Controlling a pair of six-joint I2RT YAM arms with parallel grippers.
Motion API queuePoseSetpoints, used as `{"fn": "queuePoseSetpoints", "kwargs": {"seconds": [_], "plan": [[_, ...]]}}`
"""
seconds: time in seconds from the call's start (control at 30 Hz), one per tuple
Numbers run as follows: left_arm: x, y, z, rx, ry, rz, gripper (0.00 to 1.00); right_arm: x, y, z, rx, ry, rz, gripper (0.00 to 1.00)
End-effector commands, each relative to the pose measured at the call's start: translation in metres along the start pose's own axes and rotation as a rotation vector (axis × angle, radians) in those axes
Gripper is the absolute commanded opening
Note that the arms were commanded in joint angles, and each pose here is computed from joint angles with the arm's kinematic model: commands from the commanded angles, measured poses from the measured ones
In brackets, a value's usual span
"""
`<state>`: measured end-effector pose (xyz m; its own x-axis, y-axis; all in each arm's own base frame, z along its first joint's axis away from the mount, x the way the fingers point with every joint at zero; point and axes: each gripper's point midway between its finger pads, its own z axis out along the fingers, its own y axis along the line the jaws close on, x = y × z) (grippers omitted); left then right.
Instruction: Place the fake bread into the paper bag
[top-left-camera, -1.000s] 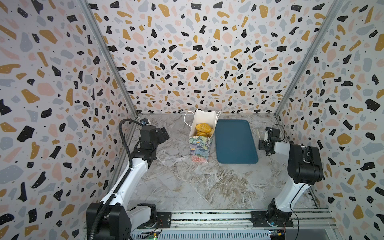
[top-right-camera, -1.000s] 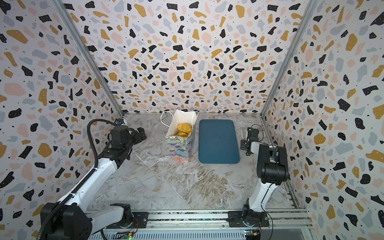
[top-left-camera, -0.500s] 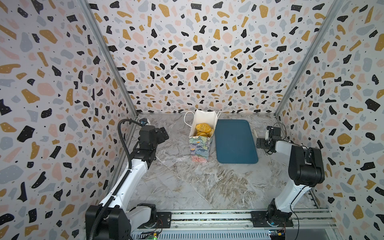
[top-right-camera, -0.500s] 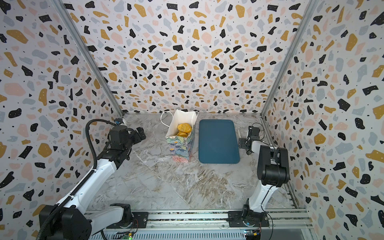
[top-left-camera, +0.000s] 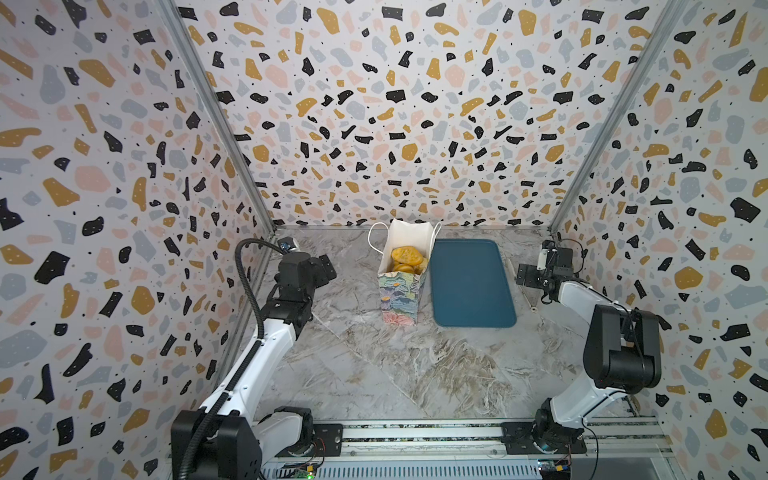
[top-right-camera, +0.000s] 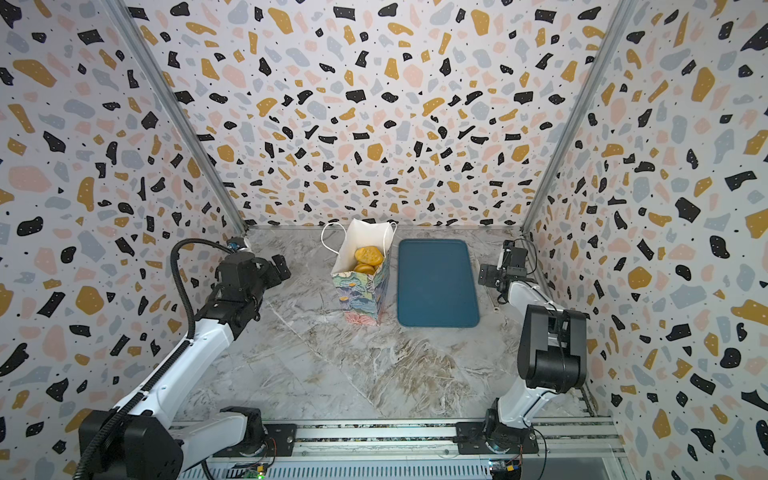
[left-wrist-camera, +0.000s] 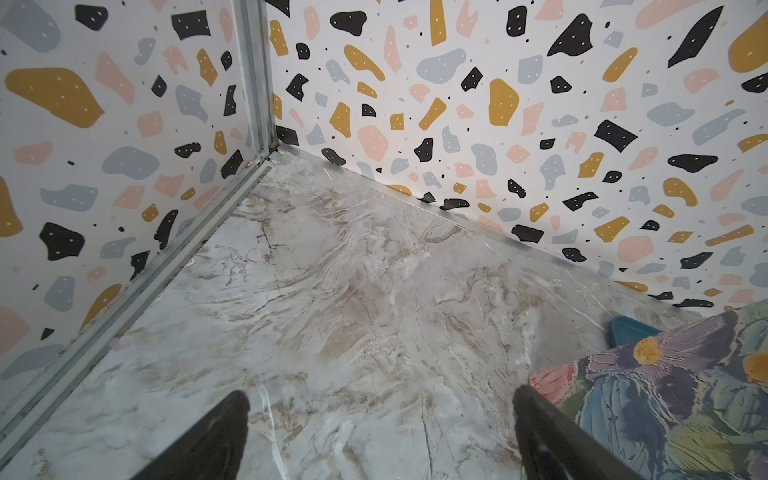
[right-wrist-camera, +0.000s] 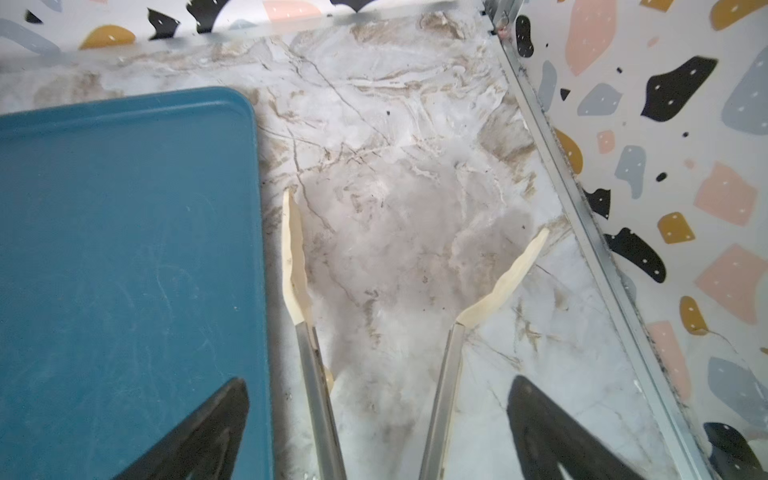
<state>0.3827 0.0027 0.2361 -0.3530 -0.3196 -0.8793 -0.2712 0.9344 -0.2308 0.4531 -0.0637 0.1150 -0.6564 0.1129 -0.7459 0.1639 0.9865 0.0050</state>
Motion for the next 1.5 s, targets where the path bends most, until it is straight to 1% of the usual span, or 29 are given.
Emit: {"fn": "queuePoseSetpoints", "kwargs": {"seconds": [0.0,0.13,0.2,0.27,0.37,0.5,0.67,0.8,0.93,1.0,1.1,1.2,1.3,1.4,1.47], "plan": [[-0.011,0.012,-0.004,-0.042,-0.101,-0.015,1.00,-0.013,0.003,-0.022,-0.026,-0.072,0.034,0.99],[-0.004,0.027,-0.007,-0.081,-0.176,-0.054,1.00,-0.015,0.001,-0.039,-0.024,-0.129,0.046,0.99],[0.002,0.039,-0.007,-0.134,-0.195,-0.043,1.00,-0.016,0.000,-0.047,-0.021,-0.159,0.056,0.99],[0.010,0.058,-0.007,-0.228,-0.203,-0.034,1.00,-0.017,0.001,-0.056,-0.029,-0.193,0.069,0.99],[0.020,0.074,-0.009,-0.302,-0.231,-0.022,0.99,-0.018,0.005,-0.069,-0.060,-0.245,0.094,0.99],[0.035,0.089,-0.010,-0.348,-0.265,-0.016,1.00,-0.014,0.008,-0.081,-0.084,-0.298,0.131,0.99],[0.053,0.105,-0.013,-0.402,-0.286,-0.017,1.00,0.000,0.007,-0.084,-0.088,-0.311,0.152,0.99],[0.064,0.114,-0.019,-0.417,-0.321,-0.006,1.00,0.009,0.010,-0.089,-0.116,-0.347,0.170,0.99],[0.072,0.117,-0.015,-0.426,-0.318,0.040,1.00,0.019,0.011,-0.089,-0.126,-0.370,0.186,0.99],[0.076,0.117,-0.013,-0.418,-0.322,0.061,1.00,0.021,0.015,-0.087,-0.142,-0.378,0.155,0.99],[0.076,0.118,-0.013,-0.425,-0.338,0.059,0.99,0.028,0.016,-0.082,-0.136,-0.366,0.150,0.99],[0.073,0.116,-0.012,-0.413,-0.355,0.070,1.00,0.033,0.014,-0.080,-0.121,-0.390,0.142,0.99],[0.072,0.110,-0.006,-0.391,-0.347,0.096,0.99,0.036,0.011,-0.081,-0.096,-0.416,0.134,0.99],[0.072,0.101,0.004,-0.354,-0.324,0.125,0.99,0.037,0.008,-0.082,-0.072,-0.433,0.126,0.99],[0.076,0.096,0.009,-0.315,-0.330,0.129,0.99,0.038,0.006,-0.081,-0.056,-0.441,0.124,0.99]]}}
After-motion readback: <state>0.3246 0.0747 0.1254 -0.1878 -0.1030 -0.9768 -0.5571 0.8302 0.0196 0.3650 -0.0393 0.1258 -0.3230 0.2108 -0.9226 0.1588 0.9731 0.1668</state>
